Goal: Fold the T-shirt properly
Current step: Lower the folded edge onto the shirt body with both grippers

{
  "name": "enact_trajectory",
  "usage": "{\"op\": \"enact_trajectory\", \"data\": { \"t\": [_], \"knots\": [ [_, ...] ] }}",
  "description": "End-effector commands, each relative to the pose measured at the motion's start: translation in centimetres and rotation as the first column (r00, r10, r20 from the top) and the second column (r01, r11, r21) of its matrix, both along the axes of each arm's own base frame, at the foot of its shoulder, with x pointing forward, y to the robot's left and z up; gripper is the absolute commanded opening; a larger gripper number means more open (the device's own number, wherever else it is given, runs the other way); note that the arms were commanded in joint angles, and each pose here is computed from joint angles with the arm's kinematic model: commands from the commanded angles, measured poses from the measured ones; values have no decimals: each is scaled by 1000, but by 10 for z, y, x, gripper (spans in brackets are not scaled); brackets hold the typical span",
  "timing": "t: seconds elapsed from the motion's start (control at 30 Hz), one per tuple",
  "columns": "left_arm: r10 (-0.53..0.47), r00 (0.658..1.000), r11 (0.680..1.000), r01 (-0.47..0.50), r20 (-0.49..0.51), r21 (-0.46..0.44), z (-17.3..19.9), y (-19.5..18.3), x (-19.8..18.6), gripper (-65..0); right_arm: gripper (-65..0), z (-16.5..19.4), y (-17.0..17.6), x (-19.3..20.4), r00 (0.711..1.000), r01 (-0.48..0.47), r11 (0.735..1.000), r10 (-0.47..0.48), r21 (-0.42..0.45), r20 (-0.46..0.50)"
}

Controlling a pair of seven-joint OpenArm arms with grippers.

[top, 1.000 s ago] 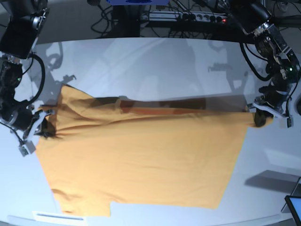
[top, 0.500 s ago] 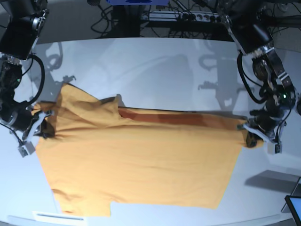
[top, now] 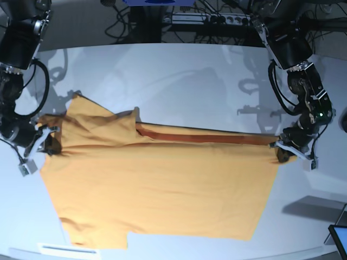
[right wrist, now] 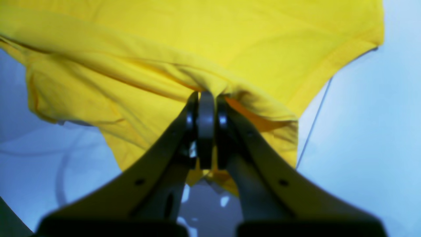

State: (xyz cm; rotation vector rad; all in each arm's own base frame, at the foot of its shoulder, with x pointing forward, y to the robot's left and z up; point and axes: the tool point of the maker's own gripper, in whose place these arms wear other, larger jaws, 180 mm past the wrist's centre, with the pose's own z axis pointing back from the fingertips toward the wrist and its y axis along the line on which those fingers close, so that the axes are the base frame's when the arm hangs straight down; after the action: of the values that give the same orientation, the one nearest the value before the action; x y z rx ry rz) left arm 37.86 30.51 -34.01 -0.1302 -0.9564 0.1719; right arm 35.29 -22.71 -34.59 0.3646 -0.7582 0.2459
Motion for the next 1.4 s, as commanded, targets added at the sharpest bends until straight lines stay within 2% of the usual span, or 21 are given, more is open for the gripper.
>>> {"op": "enact_trajectory", "data": {
  "t": [0.0,0.1,0.3,0.43,0.77,1.0,1.1,1.23,1.37],
  "knots": [
    [12,997,1000,-14,77,23,23,10,12,-650,-647,20,-8,13,998,11,1000,-10,-5,67],
    [15,998,1000,-17,63,27,19,12,10,-650,-647,19,-8,13,998,11,1000,-11,-2,64],
    [20,999,993,-23,30,115,15,20,10,-630,-647,23,-8,17,997,11,1000,-11,-2,76],
    [20,999,993,-24,29,119,15,21,10,-630,-647,29,-6,23,995,12,1000,-13,7,101],
    [22,998,992,-28,52,125,26,22,19,-630,-647,18,25,40,994,-63,997,58,48,94],
    [24,997,993,-32,73,114,36,22,31,-630,-647,27,14,47,993,-52,998,48,28,108],
    [-13,999,994,7,49,105,28,10,40,-630,-647,36,3,52,991,-43,999,42,6,123],
    [-47,998,993,43,36,107,26,0,50,-632,-647,30,-5,55,995,-23,1000,22,17,98],
    [-47,997,994,40,68,102,29,-2,56,-632,-647,25,-7,55,997,-16,1000,14,26,81]
  ]
}}
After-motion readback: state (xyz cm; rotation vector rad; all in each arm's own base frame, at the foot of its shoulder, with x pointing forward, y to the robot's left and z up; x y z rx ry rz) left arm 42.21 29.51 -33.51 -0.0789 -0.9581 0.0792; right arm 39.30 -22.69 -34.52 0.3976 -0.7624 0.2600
